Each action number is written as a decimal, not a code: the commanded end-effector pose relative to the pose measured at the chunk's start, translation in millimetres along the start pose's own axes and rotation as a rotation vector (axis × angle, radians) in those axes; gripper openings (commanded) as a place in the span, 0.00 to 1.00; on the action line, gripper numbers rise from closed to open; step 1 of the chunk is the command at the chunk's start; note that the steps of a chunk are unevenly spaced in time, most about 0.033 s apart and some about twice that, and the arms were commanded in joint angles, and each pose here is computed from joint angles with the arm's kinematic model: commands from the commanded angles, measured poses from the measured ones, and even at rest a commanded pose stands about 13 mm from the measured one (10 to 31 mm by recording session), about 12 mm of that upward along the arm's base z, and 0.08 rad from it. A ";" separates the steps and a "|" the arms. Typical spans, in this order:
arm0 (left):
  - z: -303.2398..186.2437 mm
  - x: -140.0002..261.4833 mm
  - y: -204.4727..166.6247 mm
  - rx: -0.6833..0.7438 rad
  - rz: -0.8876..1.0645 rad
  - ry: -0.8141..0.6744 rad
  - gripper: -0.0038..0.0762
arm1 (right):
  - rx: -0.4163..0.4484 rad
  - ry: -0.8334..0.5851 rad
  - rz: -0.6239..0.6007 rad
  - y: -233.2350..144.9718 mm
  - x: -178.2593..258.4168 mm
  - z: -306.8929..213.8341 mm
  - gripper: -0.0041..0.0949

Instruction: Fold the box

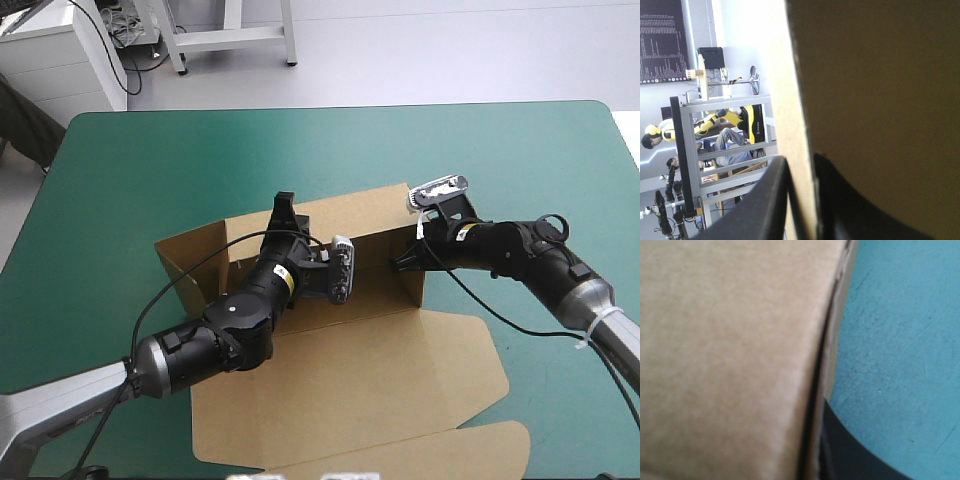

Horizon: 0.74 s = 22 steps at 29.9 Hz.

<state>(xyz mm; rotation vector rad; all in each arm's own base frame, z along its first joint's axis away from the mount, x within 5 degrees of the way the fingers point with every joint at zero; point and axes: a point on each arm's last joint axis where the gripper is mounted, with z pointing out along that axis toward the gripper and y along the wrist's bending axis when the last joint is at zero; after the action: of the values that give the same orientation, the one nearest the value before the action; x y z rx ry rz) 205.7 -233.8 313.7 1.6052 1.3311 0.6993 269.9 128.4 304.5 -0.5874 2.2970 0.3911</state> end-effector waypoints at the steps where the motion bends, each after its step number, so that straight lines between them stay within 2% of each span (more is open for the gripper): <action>1: -17.0 -9.7 9.3 -0.038 -0.009 -0.047 0.38 | -0.029 -0.125 0.051 5.8 -16.7 -13.8 0.03; 3: -21.9 -16.2 6.0 -0.034 -0.004 -0.062 0.48 | -0.027 -0.129 0.051 5.7 -17.0 -13.9 0.03; 5: -25.5 -19.3 3.9 -0.036 0.003 -0.055 0.53 | -0.023 -0.139 0.052 5.3 -17.9 -14.0 0.03; 12: -44.8 -27.4 -4.8 -0.066 0.010 0.041 0.53 | -0.005 -0.188 0.073 3.2 -22.3 -14.1 0.03; 22: -76.3 -52.8 -15.7 -0.138 0.063 -0.020 0.53 | 0.008 -0.163 0.091 -1.7 -20.4 3.3 0.03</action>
<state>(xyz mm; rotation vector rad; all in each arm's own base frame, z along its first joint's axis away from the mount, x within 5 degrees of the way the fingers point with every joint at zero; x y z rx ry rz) 128.2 -264.7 317.4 1.6280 1.2517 0.7782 280.6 135.4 296.4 -0.5278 2.2707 0.4232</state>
